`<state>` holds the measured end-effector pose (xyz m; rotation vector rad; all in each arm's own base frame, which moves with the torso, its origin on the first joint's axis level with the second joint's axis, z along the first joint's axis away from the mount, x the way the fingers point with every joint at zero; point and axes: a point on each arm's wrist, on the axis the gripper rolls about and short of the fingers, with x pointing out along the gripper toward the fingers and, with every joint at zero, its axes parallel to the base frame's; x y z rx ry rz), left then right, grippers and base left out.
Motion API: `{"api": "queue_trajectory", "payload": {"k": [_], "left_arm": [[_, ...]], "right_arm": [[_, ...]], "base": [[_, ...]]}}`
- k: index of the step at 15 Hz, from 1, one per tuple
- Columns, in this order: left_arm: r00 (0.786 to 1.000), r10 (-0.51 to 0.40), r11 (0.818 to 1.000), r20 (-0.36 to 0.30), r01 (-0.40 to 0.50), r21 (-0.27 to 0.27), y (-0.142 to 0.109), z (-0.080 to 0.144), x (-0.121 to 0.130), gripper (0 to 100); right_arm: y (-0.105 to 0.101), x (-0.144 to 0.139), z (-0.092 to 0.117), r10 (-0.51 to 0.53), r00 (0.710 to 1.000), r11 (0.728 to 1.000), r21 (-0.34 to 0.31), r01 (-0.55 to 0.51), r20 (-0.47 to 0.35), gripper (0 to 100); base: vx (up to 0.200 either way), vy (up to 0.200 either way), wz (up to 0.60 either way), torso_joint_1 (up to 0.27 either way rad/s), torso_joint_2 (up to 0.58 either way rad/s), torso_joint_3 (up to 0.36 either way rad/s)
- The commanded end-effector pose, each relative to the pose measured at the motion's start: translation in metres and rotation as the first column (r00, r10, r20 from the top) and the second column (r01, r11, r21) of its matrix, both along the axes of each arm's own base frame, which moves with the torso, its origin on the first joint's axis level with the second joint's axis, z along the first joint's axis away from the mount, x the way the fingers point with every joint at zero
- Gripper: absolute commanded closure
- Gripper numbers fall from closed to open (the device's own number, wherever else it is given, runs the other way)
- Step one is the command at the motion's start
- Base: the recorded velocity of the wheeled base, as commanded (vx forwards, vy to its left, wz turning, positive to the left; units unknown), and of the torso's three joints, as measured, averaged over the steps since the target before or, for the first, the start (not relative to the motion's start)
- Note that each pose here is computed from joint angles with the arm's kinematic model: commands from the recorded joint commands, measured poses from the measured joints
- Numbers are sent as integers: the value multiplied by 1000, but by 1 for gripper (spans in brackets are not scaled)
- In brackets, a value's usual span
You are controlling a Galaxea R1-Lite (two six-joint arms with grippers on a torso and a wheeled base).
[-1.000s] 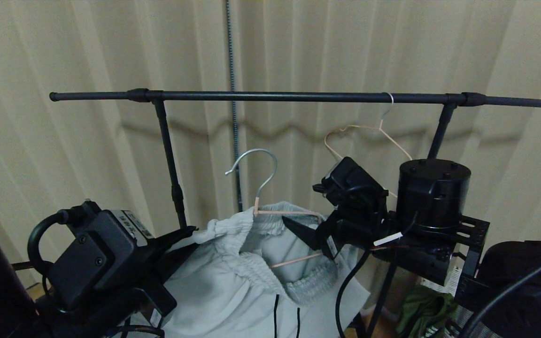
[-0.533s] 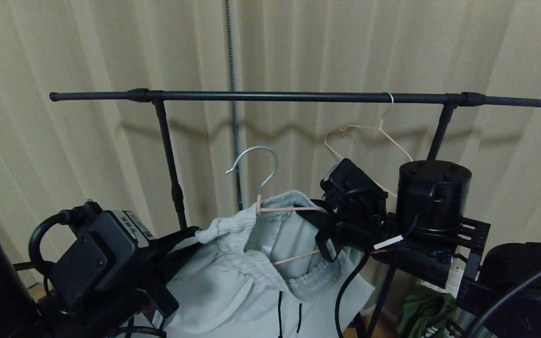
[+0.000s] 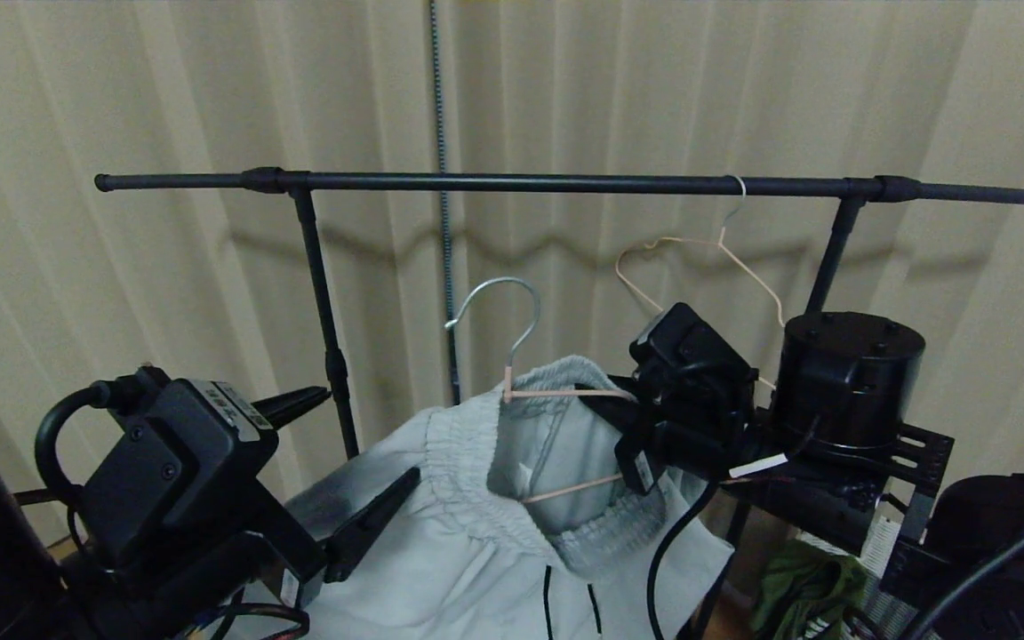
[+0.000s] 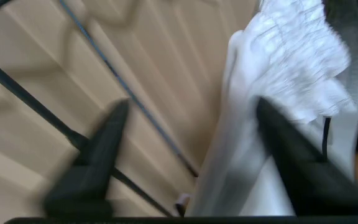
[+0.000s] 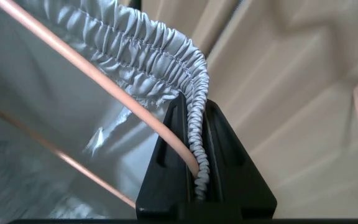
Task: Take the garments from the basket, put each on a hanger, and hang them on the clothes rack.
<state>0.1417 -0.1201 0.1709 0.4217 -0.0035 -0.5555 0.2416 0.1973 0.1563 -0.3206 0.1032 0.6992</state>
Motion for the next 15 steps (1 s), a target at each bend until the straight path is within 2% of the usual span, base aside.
{"api": "queue_trajectory", "payload": {"k": [1,4,6,9,11,15], "left_arm": [[1000,5,999,-15,-6,-47,4,1,-4,0],[1000,-6,993,-2,5,-118,10,10,-11,0],[1000,4,993,-3,-4,-122,15,8,-15,0],[994,86,994,-60,-90,-65,31,-13,-15,0],[979,166,986,-122,-168,-5,41,-30,-8,0],[961,195,981,-196,-188,58,38,-47,2,0]], "right_arm": [[-16,2,7,-44,999,999,11,44,15,100],[-37,6,14,-113,993,993,21,112,29,100],[-50,6,17,-170,985,985,23,170,35,100],[-62,-3,24,-197,979,980,42,195,51,100],[-67,-7,33,-203,976,978,62,198,74,100],[-69,-11,38,-201,976,978,76,194,90,100]], "base": [[0,0,0,0,0,0],[0,0,0,0,0,0],[0,0,0,0,0,0],[0,0,0,0,0,0],[0,0,0,0,0,0],[0,0,0,0,0,0]]}}
